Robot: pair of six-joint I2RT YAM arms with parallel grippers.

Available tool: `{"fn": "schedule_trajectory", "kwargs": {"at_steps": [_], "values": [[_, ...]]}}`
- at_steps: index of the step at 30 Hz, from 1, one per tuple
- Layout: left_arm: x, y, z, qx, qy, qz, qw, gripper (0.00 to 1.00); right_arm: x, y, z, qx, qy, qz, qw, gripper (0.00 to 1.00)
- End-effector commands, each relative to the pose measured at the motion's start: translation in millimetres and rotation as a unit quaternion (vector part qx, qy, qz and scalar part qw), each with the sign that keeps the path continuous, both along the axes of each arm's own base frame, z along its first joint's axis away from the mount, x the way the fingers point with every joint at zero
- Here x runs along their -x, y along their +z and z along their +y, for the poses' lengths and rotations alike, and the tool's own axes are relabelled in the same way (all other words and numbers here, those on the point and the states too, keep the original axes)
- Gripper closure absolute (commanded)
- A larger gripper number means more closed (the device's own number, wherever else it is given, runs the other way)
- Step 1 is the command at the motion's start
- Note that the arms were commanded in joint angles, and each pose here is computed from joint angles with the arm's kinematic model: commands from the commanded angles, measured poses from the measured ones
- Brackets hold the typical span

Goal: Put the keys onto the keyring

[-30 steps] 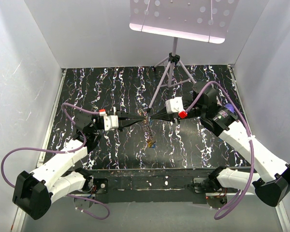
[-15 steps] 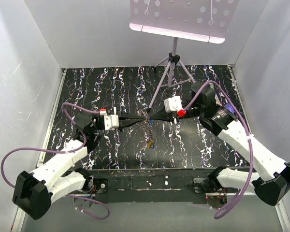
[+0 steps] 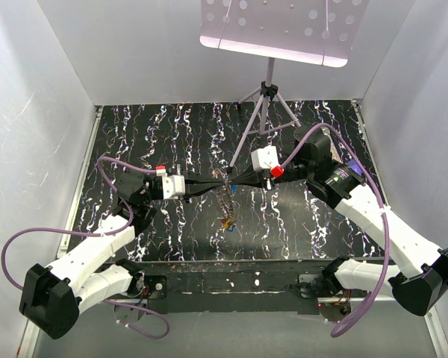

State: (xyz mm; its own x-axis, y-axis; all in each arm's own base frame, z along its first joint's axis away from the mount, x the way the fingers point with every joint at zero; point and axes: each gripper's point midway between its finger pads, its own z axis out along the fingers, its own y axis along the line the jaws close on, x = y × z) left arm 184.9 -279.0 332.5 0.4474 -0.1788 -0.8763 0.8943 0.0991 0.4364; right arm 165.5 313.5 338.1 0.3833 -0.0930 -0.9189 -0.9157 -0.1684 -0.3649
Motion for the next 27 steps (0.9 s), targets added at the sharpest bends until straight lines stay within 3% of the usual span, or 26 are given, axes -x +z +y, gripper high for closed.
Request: {"fn": "schedule_trajectory", "kwargs": {"at_steps": [1,27], "values": [[-4.8,19.9,-0.5,0.010,0.013,-0.017,1.000,1.00,9.4,27.8,6.7,-0.027,0.021,-0.023,0.999,0.99],[-11.2,12.2,-3.9,-0.008,0.016,0.003,1.000,1.00,10.3,27.1,10.1,-0.015,0.016,-0.004,1.000,0.99]]}}
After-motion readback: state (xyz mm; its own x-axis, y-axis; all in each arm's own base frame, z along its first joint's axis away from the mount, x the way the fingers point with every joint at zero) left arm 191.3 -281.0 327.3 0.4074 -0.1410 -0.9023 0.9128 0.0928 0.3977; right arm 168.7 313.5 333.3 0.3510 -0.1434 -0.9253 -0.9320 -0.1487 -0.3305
